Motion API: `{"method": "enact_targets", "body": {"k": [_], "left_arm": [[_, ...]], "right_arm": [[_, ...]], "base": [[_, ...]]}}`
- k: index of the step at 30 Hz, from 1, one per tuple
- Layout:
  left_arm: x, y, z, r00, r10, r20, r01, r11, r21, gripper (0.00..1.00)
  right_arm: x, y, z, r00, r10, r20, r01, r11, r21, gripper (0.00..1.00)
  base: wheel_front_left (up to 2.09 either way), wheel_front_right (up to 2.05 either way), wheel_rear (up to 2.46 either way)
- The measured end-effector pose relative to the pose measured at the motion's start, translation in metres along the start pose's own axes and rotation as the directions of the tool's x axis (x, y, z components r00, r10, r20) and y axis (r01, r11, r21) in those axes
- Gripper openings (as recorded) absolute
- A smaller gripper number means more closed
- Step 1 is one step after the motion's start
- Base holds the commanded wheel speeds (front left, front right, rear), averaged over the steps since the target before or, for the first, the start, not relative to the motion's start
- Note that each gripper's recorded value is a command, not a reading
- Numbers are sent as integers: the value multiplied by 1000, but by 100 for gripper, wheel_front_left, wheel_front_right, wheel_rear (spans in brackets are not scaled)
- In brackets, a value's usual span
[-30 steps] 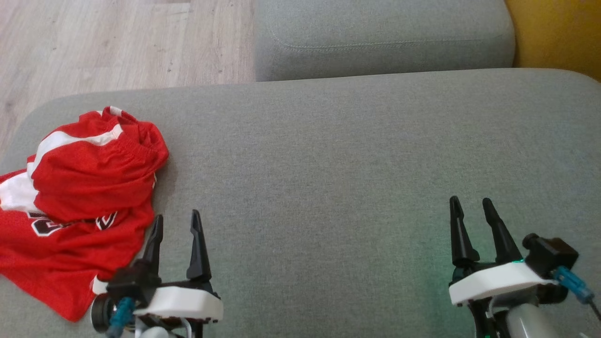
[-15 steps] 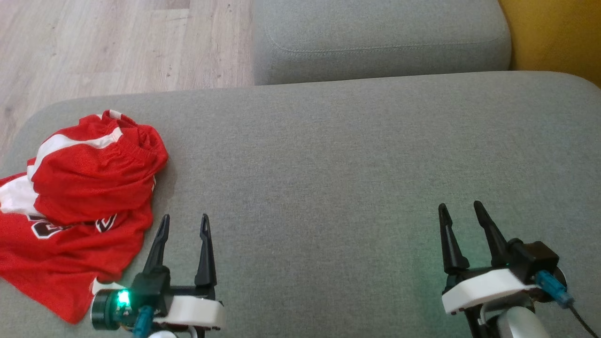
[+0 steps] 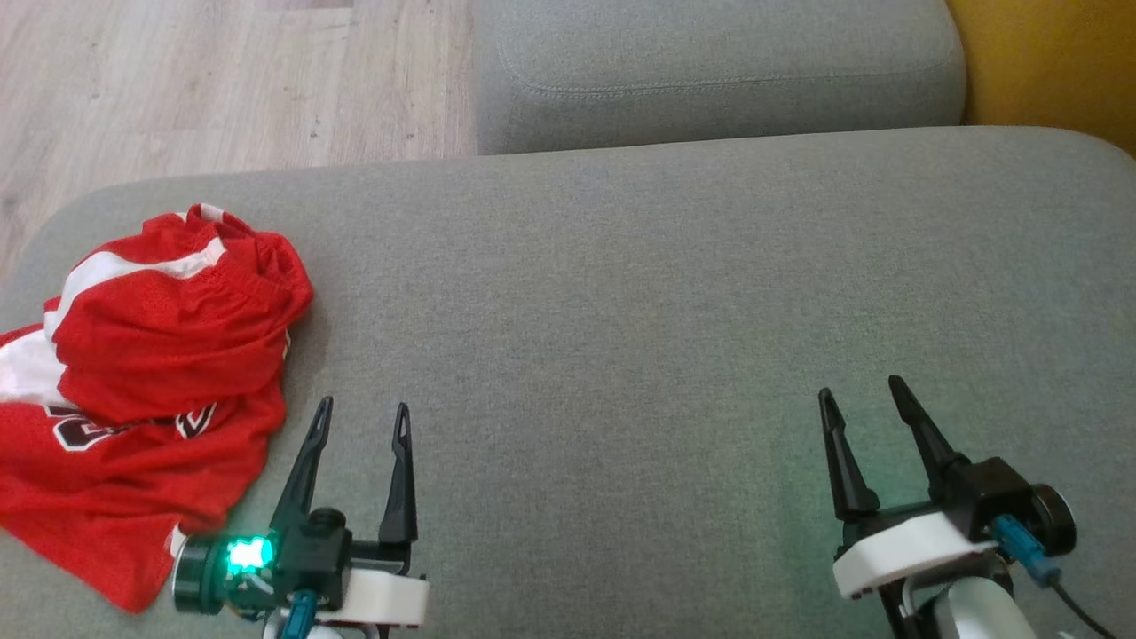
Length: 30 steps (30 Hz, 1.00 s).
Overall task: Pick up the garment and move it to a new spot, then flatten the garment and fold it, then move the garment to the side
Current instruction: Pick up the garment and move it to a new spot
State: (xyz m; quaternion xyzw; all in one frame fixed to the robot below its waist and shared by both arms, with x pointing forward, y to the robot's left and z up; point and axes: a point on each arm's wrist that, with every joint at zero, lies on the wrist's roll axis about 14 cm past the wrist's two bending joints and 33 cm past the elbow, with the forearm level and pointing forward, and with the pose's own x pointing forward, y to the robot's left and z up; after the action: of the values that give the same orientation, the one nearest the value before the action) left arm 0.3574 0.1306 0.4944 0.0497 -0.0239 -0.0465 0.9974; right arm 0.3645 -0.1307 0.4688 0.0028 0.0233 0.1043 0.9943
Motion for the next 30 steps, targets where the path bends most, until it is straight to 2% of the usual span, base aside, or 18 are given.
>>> {"method": "enact_targets", "body": {"k": [20, 25, 30], "left_arm": [[-7, 13, -8, 999, 38, -28, -38, 999, 0, 100], [-20, 34, -10, 993, 109, -36, -109, 994, 4, 100], [-43, 66, -13, 972, 230, -51, -230, 973, 14, 100]], "right_arm": [[11, 4, 4, 1000, 19, 9, -19, 1000, -8, 100], [25, 26, 2, 996, 93, 4, -93, 995, -20, 100], [42, 66, 2, 977, 215, 0, -215, 976, -23, 100]], "base": [[0, 0, 0], [0, 0, 0], [0, 0, 0]]}}
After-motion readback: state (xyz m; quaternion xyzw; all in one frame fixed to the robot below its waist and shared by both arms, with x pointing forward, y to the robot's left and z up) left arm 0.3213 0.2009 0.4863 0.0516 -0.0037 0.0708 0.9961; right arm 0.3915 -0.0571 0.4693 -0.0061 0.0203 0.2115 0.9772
